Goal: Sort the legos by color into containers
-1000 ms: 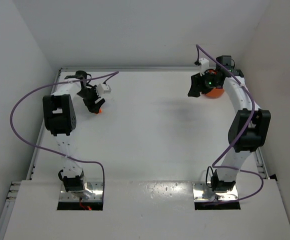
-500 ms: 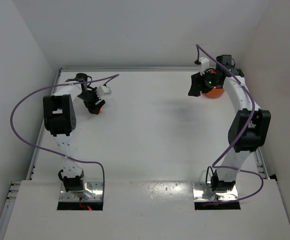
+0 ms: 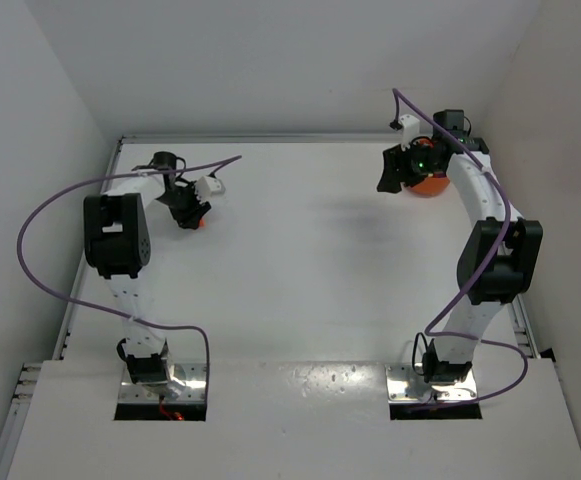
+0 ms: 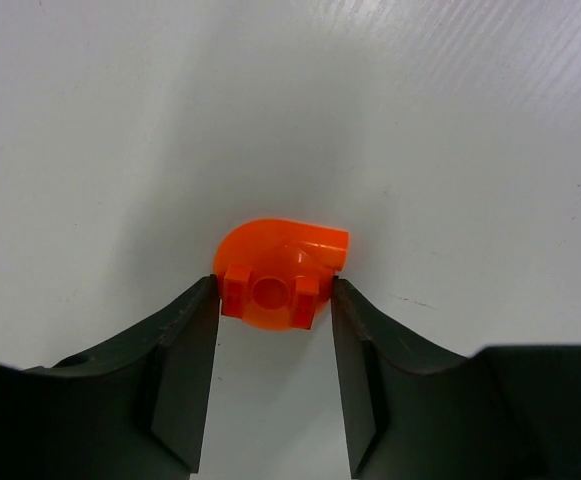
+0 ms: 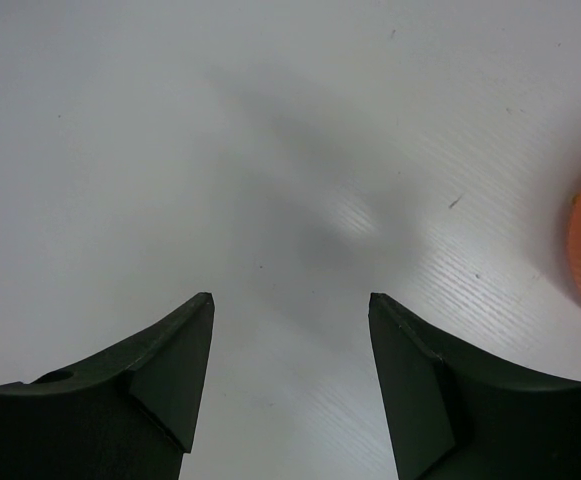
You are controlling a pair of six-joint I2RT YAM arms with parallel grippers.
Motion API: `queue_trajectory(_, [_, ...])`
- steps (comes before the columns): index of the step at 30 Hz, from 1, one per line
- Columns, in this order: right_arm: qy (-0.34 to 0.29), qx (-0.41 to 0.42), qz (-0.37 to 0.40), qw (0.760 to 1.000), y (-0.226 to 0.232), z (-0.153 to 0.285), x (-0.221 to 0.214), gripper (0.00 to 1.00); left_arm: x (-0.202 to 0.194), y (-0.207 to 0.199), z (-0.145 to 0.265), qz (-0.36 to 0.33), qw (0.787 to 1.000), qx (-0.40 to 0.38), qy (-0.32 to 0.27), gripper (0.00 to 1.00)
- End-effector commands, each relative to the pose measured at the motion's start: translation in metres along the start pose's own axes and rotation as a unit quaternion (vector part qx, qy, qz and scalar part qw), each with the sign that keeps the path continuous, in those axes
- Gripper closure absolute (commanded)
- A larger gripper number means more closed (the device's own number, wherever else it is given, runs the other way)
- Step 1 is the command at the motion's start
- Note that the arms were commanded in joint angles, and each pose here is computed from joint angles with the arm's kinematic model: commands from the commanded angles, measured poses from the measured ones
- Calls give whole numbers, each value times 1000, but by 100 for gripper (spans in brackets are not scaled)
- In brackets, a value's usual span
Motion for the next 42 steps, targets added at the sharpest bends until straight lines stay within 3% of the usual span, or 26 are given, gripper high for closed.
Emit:
queue_trajectory(1, [-16, 26, 20, 999, 11, 3, 7, 36, 3, -19, -3, -11, 999, -36, -17, 59])
queue_trajectory(3, [-25, 47, 13, 998, 17, 4, 7, 36, 5, -26, -1, -3, 998, -44, -34, 65])
queue_trajectory(10, [-50, 138, -79, 986, 39, -10, 0, 36, 31, -42, 22, 21, 994, -52, -98, 68])
queue_trajectory(20, [-84, 279, -253, 923, 63, -37, 17, 36, 107, -90, 60, 20, 973, -91, -211, 75])
queue_trajectory(26, [-67, 299, -269, 913, 74, -60, 22, 36, 147, -106, 74, 41, 960, -100, -260, 78])
queue_trajectory(31, [-51, 252, -233, 938, 82, -75, 18, 36, 144, -95, 82, 70, 959, -53, -268, 65])
queue_trajectory(33, [-38, 228, -190, 954, 94, -89, 20, 36, 132, -87, 82, 131, 952, -40, -272, 56])
queue_trajectory(36, [-20, 227, -174, 958, 110, -116, 25, 36, 123, -73, 91, 184, 942, -3, -280, 49])
queue_trajectory(42, [0, 260, -150, 954, 152, -169, 45, 36, 93, -57, 96, 269, 926, 32, -264, 47])
Point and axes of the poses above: each gripper's point midway between its finger pads, its own z axis back along the fingers, its own y axis along the line the jaws close on, x = y × z, the point moved 9 cm from there along z, back along the fingers, and after that the axes turned 2 degrees about -z, right-handed, at the moved point
